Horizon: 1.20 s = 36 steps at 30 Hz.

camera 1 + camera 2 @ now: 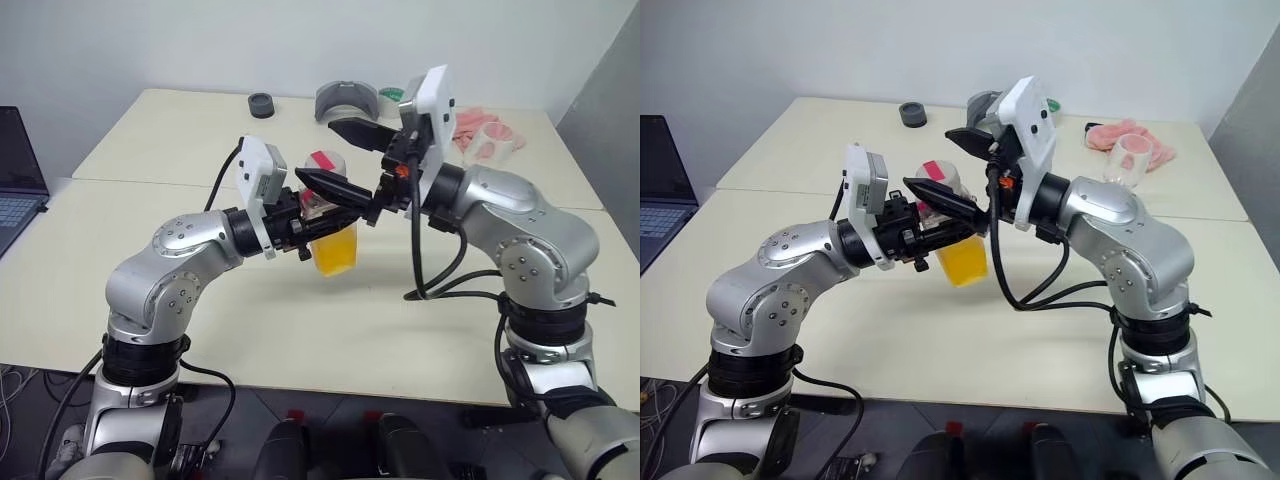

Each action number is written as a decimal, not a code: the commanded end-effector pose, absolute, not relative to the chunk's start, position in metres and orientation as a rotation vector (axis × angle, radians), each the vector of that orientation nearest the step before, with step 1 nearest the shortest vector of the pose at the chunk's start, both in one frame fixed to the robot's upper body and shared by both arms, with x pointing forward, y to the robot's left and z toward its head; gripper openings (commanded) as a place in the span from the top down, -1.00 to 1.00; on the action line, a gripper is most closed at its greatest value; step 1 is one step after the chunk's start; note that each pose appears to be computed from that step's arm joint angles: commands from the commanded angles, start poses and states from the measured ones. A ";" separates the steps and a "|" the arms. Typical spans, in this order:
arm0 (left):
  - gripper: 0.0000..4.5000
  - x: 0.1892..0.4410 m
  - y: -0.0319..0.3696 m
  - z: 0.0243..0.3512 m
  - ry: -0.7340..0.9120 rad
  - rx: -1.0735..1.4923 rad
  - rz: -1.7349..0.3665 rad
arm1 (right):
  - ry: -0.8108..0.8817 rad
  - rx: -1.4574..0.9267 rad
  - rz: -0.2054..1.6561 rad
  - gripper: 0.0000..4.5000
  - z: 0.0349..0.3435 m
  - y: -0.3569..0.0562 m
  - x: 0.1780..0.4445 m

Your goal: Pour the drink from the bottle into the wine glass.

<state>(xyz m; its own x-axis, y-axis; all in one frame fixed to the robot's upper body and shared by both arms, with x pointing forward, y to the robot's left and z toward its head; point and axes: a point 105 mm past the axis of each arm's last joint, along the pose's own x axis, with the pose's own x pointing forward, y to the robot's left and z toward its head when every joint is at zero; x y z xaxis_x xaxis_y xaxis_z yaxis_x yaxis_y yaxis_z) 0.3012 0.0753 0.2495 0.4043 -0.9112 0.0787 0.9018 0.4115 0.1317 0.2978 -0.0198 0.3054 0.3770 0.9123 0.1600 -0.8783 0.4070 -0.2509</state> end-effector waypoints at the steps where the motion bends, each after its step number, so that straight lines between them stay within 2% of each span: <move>1: 0.21 0.293 0.073 0.264 -0.219 0.107 -1.174 | -0.329 -0.142 1.096 -0.99 0.320 -0.042 0.302; 10: 0.21 0.297 0.074 0.267 -0.231 0.111 -1.159 | -0.309 -0.113 1.197 -0.99 0.326 -0.050 0.293; 22: 0.21 0.297 0.076 0.266 -0.233 0.116 -1.154 | -0.316 -0.055 1.334 -0.99 0.326 -0.031 0.281; 34: 0.21 0.297 0.075 0.266 -0.236 0.116 -1.150 | -0.327 -0.055 1.320 -0.99 0.320 -0.014 0.289; 36: 0.21 0.297 0.075 0.267 -0.237 0.116 -1.149 | -0.331 -0.053 1.315 -0.74 0.319 -0.014 0.292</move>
